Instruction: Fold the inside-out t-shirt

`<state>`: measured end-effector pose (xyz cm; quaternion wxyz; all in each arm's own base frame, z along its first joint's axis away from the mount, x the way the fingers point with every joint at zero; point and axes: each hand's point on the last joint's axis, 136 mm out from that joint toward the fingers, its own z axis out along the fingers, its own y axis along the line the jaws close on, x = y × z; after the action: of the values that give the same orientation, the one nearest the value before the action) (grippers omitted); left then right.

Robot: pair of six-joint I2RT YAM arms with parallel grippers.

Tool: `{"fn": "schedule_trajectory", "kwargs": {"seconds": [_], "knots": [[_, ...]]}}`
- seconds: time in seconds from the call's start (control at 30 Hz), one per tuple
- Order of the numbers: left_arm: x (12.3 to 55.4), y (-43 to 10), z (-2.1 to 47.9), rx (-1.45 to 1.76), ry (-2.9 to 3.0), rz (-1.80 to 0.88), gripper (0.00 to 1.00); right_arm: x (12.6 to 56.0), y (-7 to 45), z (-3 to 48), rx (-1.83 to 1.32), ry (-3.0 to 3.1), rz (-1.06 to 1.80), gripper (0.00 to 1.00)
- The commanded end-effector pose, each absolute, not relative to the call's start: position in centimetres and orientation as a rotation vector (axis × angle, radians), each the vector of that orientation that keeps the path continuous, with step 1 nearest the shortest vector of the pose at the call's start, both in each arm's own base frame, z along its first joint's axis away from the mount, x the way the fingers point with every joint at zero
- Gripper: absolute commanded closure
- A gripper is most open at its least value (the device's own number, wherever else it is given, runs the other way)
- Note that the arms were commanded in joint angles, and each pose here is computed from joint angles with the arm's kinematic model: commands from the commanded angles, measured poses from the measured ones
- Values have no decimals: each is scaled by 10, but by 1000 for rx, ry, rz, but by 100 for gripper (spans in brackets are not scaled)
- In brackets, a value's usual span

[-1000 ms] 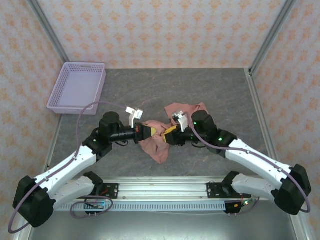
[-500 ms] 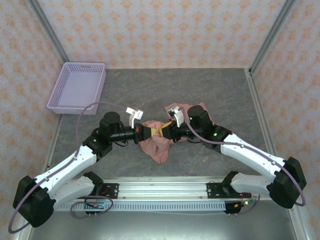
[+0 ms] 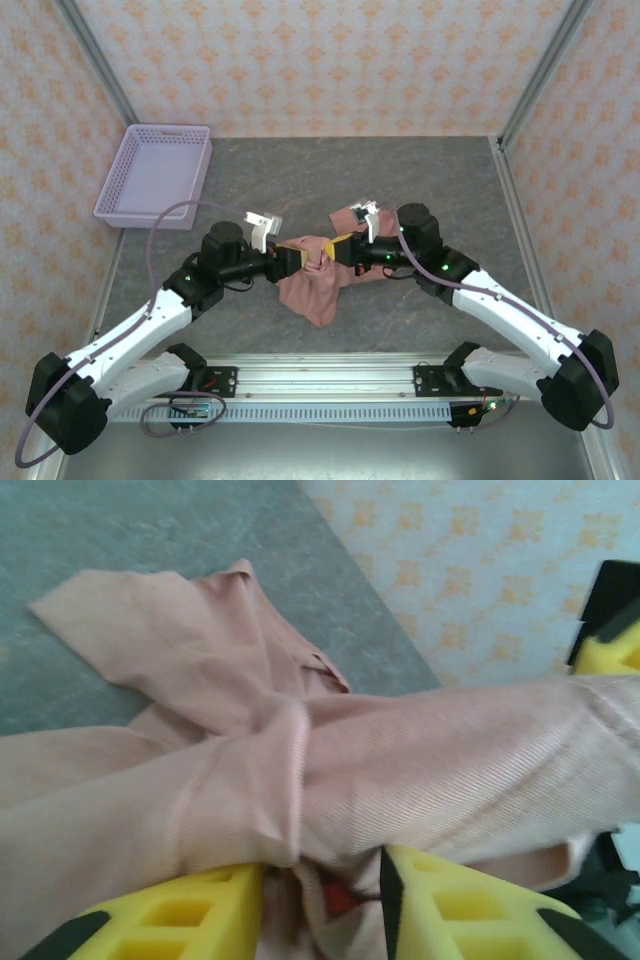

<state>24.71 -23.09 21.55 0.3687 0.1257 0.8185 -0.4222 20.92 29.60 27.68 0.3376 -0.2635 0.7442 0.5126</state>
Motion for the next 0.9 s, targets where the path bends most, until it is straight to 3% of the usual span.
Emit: {"fn": "schedule_trajectory", "kwargs": {"seconds": [0.0,0.23,0.4,0.67,0.8,0.87], "knots": [[248,-224,229,327,2079,-964,55,210,301,304,-652,1852,1460,100],[232,-226,228,417,2074,-788,47,221,302,301,-603,1885,1481,100],[228,-248,226,536,2080,-807,50,222,302,301,-600,1890,1483,100],[245,-263,215,583,2125,-754,69,220,297,298,-591,1889,1468,100],[245,-268,210,583,2148,-784,96,222,288,297,-580,1898,1411,100],[240,-267,217,561,2112,-843,100,226,279,297,-555,1907,1347,100]]}}
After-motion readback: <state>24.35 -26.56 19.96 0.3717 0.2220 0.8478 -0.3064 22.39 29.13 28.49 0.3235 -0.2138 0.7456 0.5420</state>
